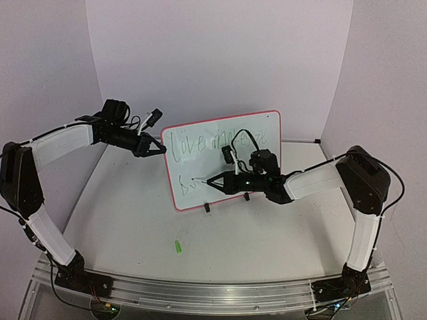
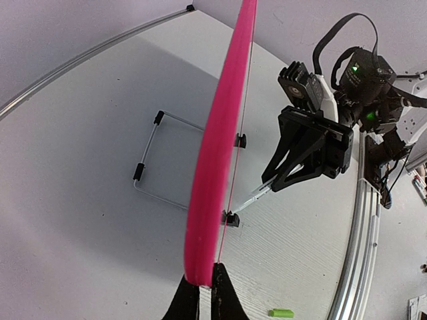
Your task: Write a sentence on the whiteboard
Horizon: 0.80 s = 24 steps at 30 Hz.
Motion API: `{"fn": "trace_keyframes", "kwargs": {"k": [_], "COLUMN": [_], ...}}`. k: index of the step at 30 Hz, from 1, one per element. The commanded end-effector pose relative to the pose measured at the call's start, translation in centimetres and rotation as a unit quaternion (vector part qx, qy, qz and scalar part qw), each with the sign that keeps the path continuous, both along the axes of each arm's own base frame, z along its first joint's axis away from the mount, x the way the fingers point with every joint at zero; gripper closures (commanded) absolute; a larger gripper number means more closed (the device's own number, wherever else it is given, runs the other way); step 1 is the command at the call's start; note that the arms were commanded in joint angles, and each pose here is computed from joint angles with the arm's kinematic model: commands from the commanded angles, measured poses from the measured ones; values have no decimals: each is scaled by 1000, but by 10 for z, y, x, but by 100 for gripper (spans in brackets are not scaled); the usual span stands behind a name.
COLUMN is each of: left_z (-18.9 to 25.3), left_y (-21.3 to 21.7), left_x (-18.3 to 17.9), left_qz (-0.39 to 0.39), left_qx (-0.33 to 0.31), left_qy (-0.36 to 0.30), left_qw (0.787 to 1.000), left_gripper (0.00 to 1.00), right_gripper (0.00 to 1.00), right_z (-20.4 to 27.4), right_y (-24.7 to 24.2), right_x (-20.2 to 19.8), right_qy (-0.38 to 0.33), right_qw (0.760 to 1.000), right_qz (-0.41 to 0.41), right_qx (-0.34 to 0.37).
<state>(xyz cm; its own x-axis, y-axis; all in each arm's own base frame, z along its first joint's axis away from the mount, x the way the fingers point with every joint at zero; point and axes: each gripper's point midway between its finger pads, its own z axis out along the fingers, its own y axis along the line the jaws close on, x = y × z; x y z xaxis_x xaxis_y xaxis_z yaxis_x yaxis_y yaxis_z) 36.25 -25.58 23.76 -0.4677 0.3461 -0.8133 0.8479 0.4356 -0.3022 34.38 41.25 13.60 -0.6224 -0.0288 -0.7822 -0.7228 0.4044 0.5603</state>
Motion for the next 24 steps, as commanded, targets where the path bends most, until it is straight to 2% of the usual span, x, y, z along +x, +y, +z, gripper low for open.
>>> {"fn": "trace_keyframes", "kwargs": {"k": [1,24], "left_z": [-9,-11], "left_y": [-4,-5], "left_x": [-11,-10], "left_qz": [-15,-16], "left_qx": [17,18], "left_qy": [6,8], "left_qw": [1000,1000], "left_gripper": [100,100], "right_gripper": [100,100], "right_z": [9,-54], "right_y": [2,-8], "right_x": [23,7], "right_qy": [-19,34], "right_qw": [999,999], "right_qz": [-25,-25], "right_qx": [14,-32]}}
